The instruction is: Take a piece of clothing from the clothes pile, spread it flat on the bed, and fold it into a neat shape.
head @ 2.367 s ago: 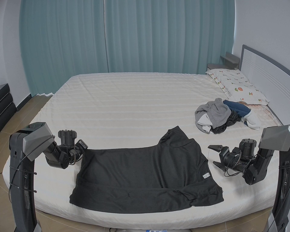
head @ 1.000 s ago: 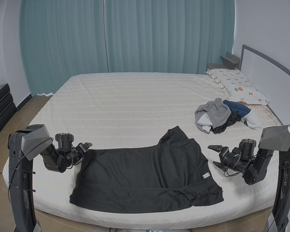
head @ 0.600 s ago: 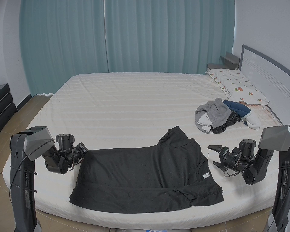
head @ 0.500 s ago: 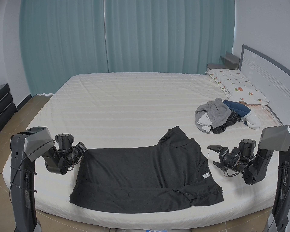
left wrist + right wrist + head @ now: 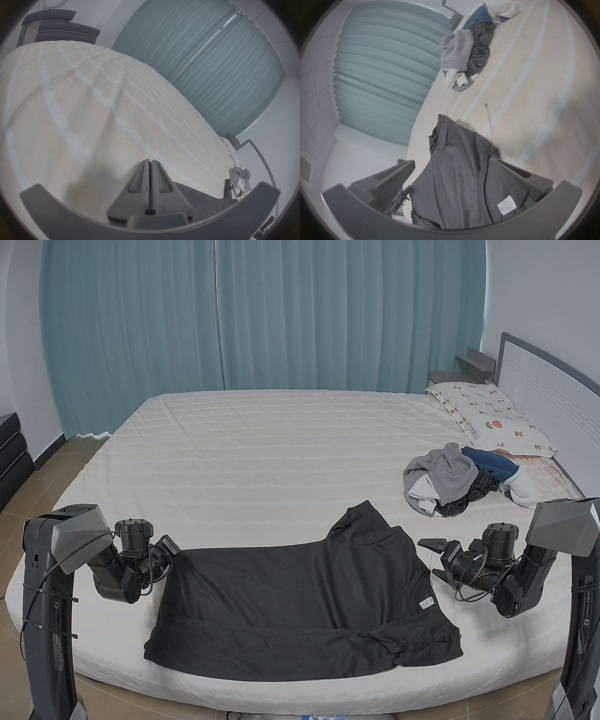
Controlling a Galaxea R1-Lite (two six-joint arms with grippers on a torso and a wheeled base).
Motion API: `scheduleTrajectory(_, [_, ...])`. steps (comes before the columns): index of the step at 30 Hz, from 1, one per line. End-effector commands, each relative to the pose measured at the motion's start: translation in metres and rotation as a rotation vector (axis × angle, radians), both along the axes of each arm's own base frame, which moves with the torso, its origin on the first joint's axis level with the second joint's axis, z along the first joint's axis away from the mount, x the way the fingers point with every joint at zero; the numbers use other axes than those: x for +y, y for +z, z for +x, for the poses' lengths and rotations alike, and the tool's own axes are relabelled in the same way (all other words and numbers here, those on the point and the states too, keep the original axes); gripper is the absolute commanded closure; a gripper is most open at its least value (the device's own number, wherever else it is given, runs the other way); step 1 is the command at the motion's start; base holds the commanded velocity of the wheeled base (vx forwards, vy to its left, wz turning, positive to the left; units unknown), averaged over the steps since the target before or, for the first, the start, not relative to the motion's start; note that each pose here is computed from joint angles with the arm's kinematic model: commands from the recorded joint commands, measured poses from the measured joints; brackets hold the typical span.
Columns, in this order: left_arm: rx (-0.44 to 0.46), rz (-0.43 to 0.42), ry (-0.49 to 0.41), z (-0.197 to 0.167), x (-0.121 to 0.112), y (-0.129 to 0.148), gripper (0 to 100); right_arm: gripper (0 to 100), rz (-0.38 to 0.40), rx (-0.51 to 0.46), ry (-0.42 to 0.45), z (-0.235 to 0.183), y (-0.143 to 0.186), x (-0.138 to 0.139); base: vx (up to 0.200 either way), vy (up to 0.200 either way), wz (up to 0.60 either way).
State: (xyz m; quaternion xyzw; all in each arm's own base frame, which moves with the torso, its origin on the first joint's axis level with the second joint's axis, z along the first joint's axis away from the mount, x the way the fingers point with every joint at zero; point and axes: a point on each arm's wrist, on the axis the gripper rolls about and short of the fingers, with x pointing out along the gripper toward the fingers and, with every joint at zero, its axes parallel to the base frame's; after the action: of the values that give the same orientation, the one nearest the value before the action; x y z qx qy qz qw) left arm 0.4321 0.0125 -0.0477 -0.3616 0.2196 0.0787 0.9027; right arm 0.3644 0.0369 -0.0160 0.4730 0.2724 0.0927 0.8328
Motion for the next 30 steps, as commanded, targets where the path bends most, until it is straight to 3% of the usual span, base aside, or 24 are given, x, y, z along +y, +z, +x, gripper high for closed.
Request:
scheduleTrajectory(1, [-0.003,-0.01,0.003,0.0,0.0,0.001,100,0,-0.109,-0.067,0.056,0.011,0.007,0.007,0.0,0.0,0.0])
scheduleTrajectory(2, [-0.003,-0.01,0.003,0.0,0.0,0.001,100,0,-0.109,-0.067,0.056,0.011,0.007,0.007,0.0,0.0,0.0])
scheduleTrajectory(3, [-0.003,-0.01,0.003,0.0,0.0,0.001,100,0,-0.176,-0.093,0.046,0.02,0.009,0.008,0.0,0.0,0.0])
scheduleTrajectory(7, [0.006,-0.012,0.004,-0.002,0.0,0.0,100,0,-0.258,-0.101,-0.009,0.049,0.011,0.022,0.0,0.0,0.0])
scheduleTrajectory(13, [0.009,-0.015,0.005,-0.003,0.0,0.0,100,0,-0.338,-0.085,0.046,0.085,-0.001,0.048,0.0,0.0,0.0])
scheduleTrajectory(16, [0.011,-0.015,0.005,-0.003,0.0,0.0,100,0,-0.379,-0.089,0.028,0.1,-0.009,0.059,0.0,0.0,0.0])
scheduleTrajectory(22, [0.012,-0.015,0.005,-0.003,0.0,-0.001,100,0,-0.402,-0.082,-0.018,0.128,-0.015,0.063,0.0,0.0,0.0])
scheduleTrajectory(30, [0.014,-0.013,0.005,-0.003,0.0,-0.002,100,0,-0.415,-0.063,-0.016,0.131,-0.017,0.07,0.0,0.0,0.0])
